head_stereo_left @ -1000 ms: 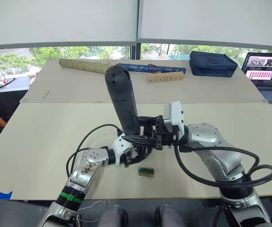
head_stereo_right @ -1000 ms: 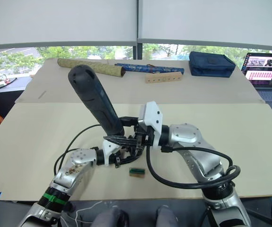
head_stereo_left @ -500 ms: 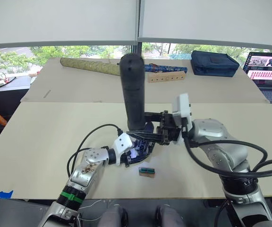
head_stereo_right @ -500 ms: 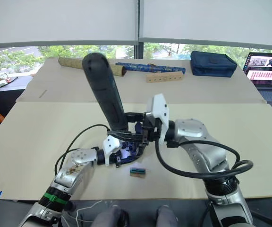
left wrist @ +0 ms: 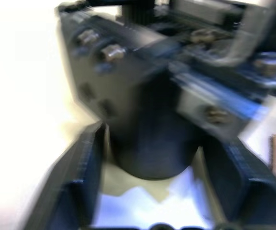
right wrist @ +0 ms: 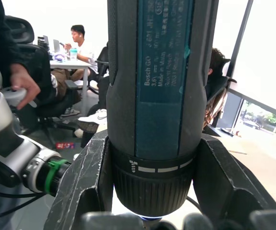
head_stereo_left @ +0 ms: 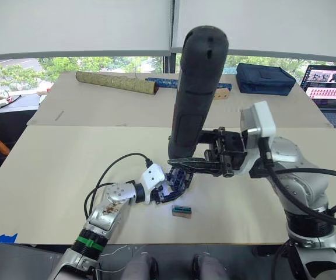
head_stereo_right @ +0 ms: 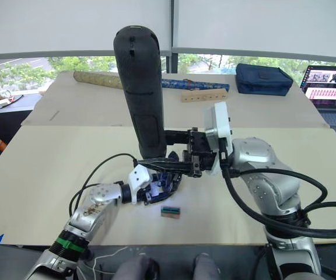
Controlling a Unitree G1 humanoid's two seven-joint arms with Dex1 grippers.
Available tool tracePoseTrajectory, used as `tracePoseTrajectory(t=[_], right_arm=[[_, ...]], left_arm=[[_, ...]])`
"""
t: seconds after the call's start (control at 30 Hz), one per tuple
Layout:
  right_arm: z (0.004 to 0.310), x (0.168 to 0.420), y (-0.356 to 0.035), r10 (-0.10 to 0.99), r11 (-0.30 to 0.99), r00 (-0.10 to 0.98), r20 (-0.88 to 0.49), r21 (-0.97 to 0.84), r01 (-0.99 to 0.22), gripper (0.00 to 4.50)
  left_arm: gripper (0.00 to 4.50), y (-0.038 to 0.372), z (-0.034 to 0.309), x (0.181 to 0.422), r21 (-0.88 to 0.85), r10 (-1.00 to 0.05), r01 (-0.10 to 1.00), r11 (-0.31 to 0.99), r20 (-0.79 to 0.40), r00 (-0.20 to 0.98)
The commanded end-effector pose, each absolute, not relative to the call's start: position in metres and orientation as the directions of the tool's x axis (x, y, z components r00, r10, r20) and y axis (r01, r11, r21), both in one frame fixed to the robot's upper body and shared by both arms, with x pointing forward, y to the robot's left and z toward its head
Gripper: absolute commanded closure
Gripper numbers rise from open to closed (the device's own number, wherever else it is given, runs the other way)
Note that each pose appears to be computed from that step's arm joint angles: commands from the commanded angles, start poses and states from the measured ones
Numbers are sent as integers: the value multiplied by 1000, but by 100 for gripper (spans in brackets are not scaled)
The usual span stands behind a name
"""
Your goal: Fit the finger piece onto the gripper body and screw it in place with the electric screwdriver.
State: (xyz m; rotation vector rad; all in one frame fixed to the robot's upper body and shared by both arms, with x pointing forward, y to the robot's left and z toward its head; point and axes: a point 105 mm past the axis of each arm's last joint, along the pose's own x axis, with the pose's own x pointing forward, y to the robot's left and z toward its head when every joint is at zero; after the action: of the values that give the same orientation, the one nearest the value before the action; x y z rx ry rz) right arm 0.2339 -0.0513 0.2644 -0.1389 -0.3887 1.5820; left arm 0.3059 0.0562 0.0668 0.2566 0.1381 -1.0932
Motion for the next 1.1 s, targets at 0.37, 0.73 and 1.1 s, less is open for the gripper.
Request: tracePoseTrajectory(t=[0.37, 0.73, 1.1], right_arm=[[337, 244, -141, 968, 238, 251, -24, -234, -943, 260], [230, 288, -290, 390, 758, 554, -735, -85, -646, 260], [154, 314, -319, 259, 759, 439, -860, -99, -644, 260]], left_arm=[[3, 132, 74, 291, 129, -836, 867, 482, -230, 499], [3, 191, 133, 251, 228, -928, 921, 316, -128, 350], [3, 211, 133, 243, 171, -906, 919, 355, -178, 384]])
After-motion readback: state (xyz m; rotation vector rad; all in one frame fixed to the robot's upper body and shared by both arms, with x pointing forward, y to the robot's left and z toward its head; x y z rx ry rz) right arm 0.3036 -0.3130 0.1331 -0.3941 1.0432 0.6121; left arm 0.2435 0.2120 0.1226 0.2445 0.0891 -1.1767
